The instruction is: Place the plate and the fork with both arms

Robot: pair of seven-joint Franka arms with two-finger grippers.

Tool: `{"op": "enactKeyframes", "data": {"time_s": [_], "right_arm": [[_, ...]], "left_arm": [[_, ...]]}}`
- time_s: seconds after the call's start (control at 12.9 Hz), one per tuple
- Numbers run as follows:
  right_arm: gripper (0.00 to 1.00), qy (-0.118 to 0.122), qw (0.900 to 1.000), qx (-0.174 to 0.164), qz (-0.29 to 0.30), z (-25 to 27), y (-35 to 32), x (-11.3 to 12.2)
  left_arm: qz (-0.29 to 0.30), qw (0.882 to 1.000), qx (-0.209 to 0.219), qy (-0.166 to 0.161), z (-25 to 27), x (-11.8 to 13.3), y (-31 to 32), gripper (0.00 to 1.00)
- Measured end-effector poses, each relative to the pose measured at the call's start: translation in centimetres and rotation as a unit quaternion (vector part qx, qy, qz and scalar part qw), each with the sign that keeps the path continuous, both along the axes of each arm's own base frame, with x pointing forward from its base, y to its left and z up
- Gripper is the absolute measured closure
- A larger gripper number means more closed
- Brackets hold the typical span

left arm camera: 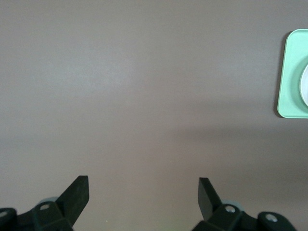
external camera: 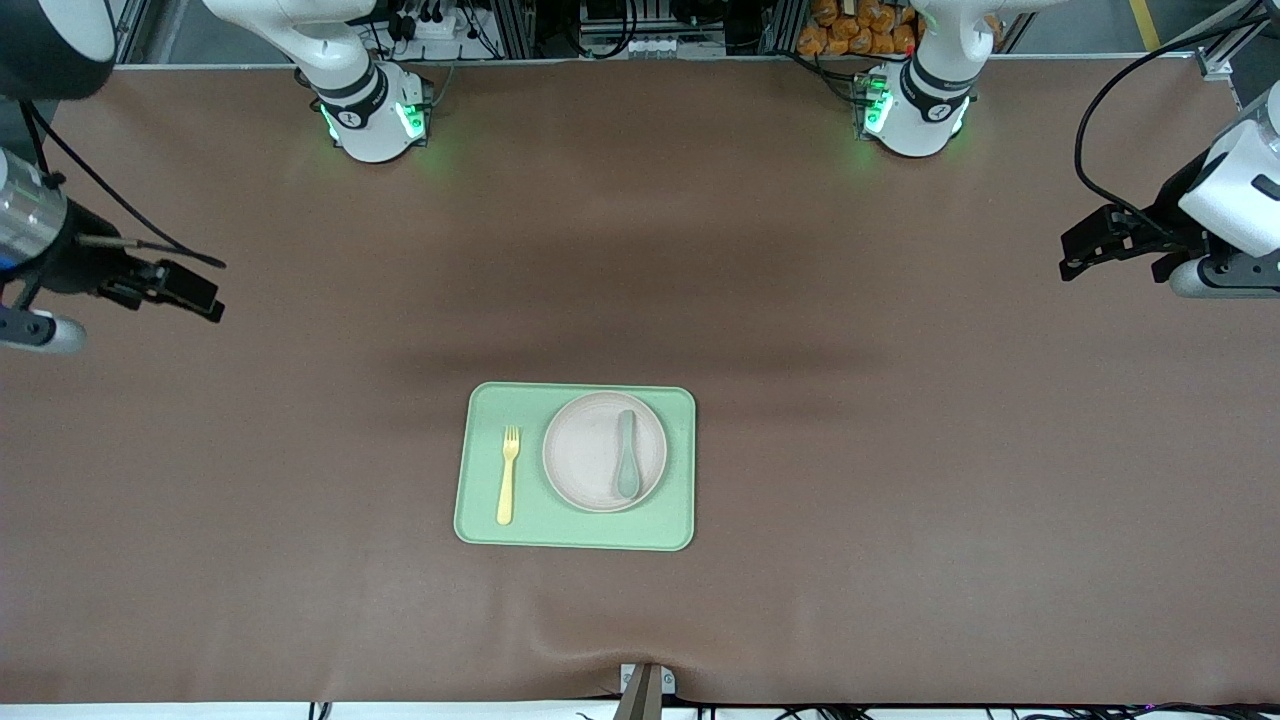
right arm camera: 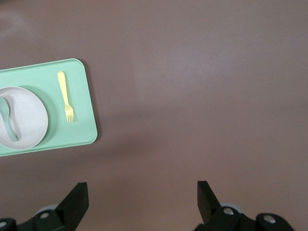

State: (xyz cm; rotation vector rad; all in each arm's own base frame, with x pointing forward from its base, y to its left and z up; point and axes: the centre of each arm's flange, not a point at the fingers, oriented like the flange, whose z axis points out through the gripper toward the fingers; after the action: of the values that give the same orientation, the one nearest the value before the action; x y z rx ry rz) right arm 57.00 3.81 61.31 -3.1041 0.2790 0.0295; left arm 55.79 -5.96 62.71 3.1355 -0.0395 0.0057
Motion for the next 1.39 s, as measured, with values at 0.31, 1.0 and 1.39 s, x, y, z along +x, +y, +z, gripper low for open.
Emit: {"op": "enactKeyframes", "data": {"time_s": [0.31,1.0,1.39], "right_arm": [[0.00,-0.012,1.000,-0.009,0.017,1.6,-0.4,-2.5],[0.00,-0.025,0.999,-0.014,0.026,3.2,-3.7,-2.0],[0.00,-0.013,0.999,-0.013,0.046,3.0,-3.4,-2.3]], "left_arm": [[0.000,1.000,0.000,0.000,0.0,0.0,0.0,0.00],[0.000,1.000,0.000,0.004,0.0,-0.1,0.0,0.00],[-0.001,1.000,0.002,0.008,0.6,-0.9,-0.1,0.00]]}}
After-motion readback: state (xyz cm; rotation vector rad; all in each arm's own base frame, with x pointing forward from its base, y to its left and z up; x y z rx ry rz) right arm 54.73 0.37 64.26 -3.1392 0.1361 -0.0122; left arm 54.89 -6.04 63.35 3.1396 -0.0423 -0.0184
